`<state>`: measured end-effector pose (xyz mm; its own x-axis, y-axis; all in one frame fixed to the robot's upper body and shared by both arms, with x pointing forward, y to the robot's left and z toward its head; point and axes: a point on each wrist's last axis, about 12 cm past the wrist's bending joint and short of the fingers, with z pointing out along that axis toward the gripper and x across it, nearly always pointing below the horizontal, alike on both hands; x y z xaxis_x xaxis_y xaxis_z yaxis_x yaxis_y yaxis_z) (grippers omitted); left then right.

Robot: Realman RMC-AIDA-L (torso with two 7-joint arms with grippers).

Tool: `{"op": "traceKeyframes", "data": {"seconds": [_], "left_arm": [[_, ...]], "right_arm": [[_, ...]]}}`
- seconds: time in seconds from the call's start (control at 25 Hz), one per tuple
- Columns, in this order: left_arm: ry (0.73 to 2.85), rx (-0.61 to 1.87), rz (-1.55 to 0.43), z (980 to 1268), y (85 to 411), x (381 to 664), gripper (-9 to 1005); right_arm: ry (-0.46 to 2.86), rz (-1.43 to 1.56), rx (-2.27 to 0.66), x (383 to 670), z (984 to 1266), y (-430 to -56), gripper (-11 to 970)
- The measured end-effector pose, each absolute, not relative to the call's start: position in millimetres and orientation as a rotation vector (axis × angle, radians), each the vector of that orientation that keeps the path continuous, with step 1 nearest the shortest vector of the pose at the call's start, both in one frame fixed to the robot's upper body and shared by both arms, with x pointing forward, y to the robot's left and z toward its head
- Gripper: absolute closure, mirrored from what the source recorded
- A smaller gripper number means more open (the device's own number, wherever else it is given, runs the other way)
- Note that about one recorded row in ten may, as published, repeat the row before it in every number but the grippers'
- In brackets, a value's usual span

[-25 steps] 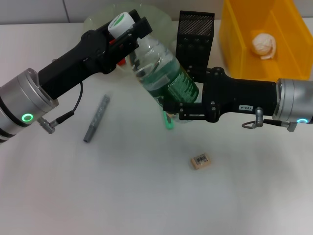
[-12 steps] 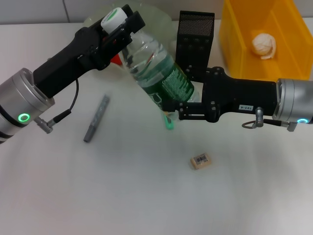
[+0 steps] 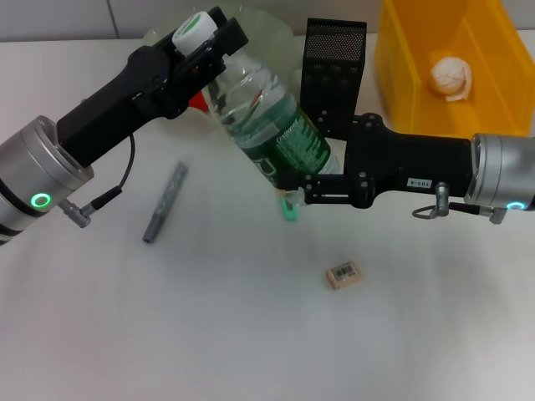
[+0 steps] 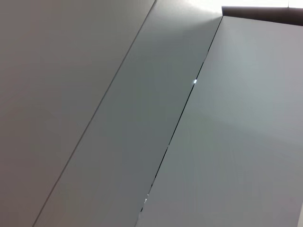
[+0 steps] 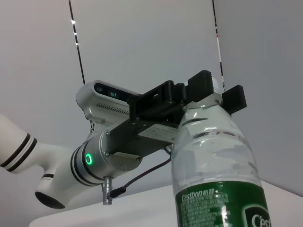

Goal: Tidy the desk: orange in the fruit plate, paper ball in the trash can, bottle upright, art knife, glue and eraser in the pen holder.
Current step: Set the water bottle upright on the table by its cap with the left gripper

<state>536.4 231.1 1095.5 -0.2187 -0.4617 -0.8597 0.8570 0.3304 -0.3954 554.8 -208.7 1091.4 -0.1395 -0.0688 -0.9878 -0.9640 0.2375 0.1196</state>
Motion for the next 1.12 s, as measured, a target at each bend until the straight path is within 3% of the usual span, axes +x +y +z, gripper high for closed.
{"op": "traceKeyframes", "data": {"seconds": [1.12], "left_arm": [[1.289, 0.413, -1.273, 1095.9, 231.5, 537.9, 561]], "right_arm": [[1.495, 1.060, -1.026, 554.6, 1086.7, -209.4, 194]]}}
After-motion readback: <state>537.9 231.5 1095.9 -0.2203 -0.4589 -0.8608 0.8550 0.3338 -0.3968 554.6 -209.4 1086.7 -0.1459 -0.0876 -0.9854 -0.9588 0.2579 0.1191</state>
